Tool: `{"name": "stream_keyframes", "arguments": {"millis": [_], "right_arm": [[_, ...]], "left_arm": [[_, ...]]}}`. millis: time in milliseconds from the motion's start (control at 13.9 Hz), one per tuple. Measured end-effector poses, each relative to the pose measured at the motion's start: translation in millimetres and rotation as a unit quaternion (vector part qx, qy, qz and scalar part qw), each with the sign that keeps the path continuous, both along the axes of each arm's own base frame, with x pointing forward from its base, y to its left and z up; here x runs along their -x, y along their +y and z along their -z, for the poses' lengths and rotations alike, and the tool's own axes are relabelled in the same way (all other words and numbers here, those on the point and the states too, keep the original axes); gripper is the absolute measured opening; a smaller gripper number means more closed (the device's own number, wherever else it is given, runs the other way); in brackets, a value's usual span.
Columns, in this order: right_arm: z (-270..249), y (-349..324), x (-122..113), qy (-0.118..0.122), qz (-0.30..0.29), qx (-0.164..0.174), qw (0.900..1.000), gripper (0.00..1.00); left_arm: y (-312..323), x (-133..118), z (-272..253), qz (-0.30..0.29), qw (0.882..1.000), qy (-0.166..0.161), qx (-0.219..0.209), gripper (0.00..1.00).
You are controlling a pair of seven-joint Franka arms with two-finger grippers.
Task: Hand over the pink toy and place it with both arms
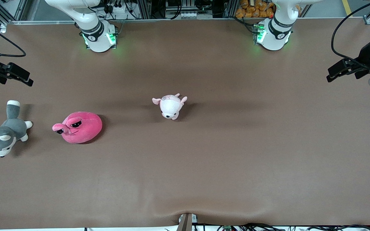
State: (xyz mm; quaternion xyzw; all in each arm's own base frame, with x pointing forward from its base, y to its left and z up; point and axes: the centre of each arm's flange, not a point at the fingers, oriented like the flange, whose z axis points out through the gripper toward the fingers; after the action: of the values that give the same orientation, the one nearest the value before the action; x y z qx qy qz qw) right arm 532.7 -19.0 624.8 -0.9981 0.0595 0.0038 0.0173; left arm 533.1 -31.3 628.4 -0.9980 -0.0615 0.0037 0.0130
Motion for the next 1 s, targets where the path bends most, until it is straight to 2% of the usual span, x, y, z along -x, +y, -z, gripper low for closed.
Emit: {"name": "stream_keyframes", "arguments": {"millis": [574, 1004], "right_arm": [[8.1, 0.9, -5.6, 0.005, 0.041, 0.000, 0.999, 1.00], [7.6, 3.1, -5.6, 0.005, 0.039, 0.001, 0.999, 1.00]], "left_arm": [[0.1, -5.2, 5.8, 0.001, 1.000, 0.005, 0.000, 1.00], [0.2, -10.5, 5.8, 0.014, 1.000, 0.004, 0.001, 1.00]]}}
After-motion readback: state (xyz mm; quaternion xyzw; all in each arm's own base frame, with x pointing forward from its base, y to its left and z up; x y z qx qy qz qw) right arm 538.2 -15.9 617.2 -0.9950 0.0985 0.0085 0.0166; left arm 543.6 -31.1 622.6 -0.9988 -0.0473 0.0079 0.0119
